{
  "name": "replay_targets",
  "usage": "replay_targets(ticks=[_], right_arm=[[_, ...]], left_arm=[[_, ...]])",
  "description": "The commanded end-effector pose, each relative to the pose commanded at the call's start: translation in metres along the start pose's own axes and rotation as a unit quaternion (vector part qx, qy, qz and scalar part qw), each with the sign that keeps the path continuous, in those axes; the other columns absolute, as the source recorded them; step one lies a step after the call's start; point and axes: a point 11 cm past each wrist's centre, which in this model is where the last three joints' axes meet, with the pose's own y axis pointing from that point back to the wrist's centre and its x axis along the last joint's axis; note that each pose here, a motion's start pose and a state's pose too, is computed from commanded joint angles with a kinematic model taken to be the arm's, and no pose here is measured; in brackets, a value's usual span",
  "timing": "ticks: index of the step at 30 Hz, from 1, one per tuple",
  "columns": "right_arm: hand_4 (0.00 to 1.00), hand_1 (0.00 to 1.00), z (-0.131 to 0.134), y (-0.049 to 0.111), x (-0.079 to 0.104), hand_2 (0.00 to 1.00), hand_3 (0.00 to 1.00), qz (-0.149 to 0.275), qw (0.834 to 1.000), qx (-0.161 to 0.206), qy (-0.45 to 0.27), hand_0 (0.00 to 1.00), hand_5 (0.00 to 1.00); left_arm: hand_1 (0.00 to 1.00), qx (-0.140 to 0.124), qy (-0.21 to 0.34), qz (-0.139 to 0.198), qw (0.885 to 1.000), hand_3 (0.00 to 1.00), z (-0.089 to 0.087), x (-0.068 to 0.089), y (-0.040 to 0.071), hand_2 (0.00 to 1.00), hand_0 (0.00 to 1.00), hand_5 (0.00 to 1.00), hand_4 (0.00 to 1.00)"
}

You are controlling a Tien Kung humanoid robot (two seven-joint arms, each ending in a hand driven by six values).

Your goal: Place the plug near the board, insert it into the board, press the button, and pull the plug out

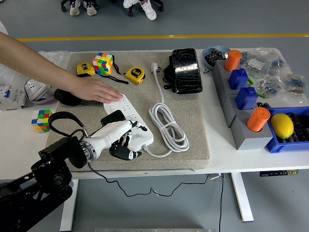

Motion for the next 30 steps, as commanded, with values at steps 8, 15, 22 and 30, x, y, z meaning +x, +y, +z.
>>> replay_targets(ticks=[8,15,22,30], right_arm=[[0.810,0.573,0.001,0.000,0.001,0.528,0.503,0.001,1.000,0.000,0.001,0.549,0.358],[0.810,0.573,-0.001,0.000,0.000,0.528,0.503,0.001,1.000,0.001,-0.001,0.549,0.358],[0.810,0.573,-0.002,0.000,0.000,0.527,0.503,0.000,1.000,0.003,-0.001,0.547,0.359],[0.810,0.573,-0.002,0.000,-0.001,0.526,0.503,-0.001,1.000,0.004,0.000,0.547,0.359]], left_arm=[[0.104,0.019,-0.012,-0.016,1.000,0.864,-0.007,-0.007,-0.004,0.163,0.061,0.002,0.792],[0.103,0.030,-0.018,-0.019,0.999,0.853,-0.013,-0.008,-0.005,0.164,0.060,0.002,0.792],[0.102,0.046,-0.025,-0.021,0.998,0.846,-0.020,-0.011,-0.007,0.163,0.060,0.002,0.792],[0.102,0.059,-0.031,-0.035,0.997,0.833,-0.025,-0.015,-0.007,0.162,0.060,0.002,0.792]])
